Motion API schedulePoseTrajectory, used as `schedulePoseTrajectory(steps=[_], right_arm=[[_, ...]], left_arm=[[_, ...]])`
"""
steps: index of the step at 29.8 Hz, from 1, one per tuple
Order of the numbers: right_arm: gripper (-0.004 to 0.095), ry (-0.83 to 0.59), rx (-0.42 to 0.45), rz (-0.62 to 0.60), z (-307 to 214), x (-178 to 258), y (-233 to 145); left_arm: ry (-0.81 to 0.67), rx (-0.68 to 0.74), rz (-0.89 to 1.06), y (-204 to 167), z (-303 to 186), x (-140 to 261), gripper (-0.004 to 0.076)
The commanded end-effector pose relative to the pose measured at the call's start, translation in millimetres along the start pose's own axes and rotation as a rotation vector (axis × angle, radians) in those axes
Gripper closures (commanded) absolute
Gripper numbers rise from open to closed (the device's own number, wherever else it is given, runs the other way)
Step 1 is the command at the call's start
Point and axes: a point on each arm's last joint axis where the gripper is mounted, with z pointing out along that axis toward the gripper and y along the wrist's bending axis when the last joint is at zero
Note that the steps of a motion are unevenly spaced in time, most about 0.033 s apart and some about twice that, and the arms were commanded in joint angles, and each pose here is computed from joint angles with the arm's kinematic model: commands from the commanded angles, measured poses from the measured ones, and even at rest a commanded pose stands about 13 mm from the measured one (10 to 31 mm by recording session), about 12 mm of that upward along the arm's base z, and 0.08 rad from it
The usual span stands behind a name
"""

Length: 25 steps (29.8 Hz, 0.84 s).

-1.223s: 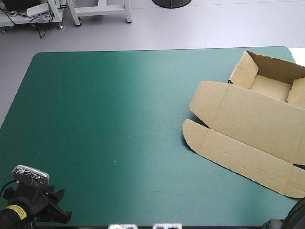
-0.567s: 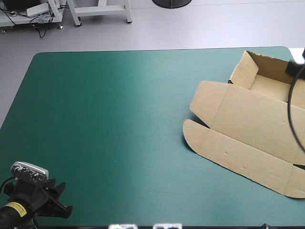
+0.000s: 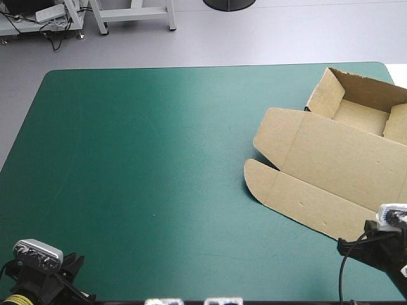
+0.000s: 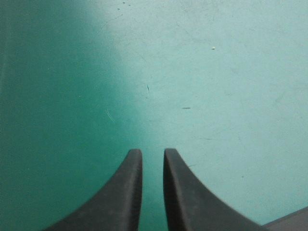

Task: Fold the box

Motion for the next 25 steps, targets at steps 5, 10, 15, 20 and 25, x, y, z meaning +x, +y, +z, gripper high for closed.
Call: schedulePoseTrajectory(steps=[5,10,15,20,25], right_arm=[[0.0909,-0.065,-0.039,-0.060,16,35,-1],[0.0909,-0.102,-0.032,-0.066,23,43,-2],[0.0909,-0.120,-0.062,-0.085,23,46,-1],[0.0909,-0.117,-0.140,-0.136,22,47,2],[0.0909,-0.115,-0.186,-0.165,21,47,3]], left_arm=[[-0.099,0.005,0.001,0,4,-6,0.0647],[-0.085,0.009,0.000,-1,4,-4,0.0647],[-0.085,0.009,0.000,-1,4,-4,0.0647],[-0.097,0.010,-0.002,-1,7,-4,0.0647],[-0.097,0.010,-0.005,-1,7,-4,0.0651]])
